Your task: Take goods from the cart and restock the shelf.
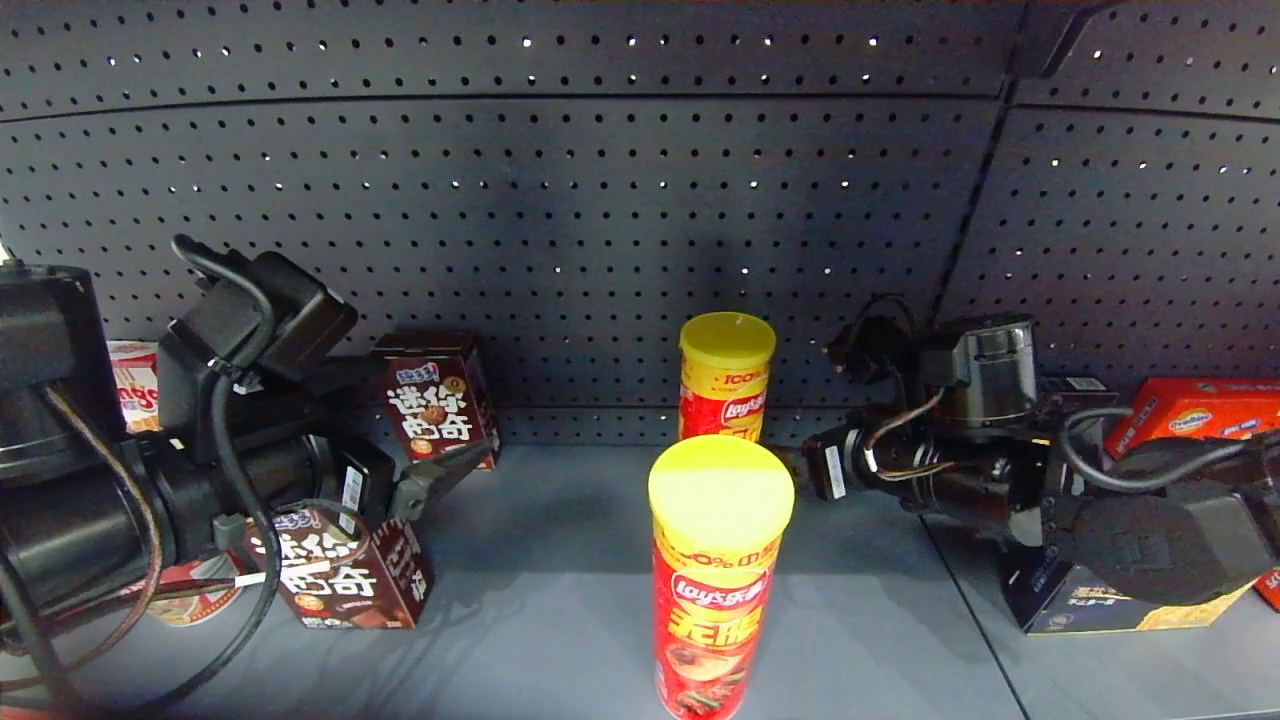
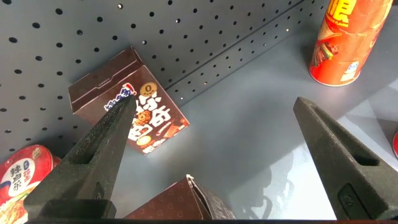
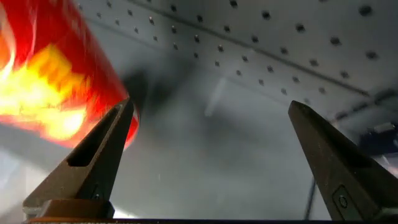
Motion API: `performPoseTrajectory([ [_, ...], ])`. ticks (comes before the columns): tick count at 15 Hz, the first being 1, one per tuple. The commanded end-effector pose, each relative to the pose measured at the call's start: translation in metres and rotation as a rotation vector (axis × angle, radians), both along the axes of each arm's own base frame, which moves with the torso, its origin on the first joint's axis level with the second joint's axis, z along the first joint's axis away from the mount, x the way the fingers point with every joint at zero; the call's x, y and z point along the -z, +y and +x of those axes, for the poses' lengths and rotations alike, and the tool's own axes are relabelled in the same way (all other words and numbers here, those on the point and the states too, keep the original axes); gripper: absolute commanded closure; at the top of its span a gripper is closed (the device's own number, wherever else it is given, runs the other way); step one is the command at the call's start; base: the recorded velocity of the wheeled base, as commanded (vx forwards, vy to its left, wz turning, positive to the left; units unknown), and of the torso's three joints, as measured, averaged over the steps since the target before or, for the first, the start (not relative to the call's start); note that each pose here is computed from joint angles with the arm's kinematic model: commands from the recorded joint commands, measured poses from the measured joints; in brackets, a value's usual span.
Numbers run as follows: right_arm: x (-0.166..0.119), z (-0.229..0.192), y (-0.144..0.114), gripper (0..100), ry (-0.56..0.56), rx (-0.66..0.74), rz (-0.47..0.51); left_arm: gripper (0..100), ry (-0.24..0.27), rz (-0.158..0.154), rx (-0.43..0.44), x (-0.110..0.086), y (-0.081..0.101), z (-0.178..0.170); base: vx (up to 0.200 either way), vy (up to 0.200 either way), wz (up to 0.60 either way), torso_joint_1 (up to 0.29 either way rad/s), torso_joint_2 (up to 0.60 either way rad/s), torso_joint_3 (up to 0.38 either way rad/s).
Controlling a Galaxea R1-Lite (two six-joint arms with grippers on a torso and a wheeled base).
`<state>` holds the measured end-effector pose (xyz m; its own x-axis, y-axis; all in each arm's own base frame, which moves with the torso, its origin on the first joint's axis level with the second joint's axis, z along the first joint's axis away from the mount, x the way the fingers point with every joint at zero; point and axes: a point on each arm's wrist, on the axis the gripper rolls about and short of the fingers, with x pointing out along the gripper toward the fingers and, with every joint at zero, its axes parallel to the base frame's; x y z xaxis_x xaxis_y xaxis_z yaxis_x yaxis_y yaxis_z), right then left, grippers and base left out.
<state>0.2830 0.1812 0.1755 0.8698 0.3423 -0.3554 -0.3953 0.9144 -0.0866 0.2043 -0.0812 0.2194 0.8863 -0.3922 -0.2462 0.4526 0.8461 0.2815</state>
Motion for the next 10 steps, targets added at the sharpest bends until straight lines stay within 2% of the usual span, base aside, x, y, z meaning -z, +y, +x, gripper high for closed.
performPoseTrajectory([
  [1,0.009,0.006,0.009,0,0.016,-0.013,-0.011,0,0.001,0.000,0.000,0.000,0.000,0.000,0.000,0.000,0.00,0.000,0.00,0.000],
  [10,0.012,0.001,0.020,0,0.022,-0.049,-0.015,0,0.003,0.001,0.002,0.001,0.000,0.000,0.000,0.000,0.00,0.000,0.00,0.000],
])
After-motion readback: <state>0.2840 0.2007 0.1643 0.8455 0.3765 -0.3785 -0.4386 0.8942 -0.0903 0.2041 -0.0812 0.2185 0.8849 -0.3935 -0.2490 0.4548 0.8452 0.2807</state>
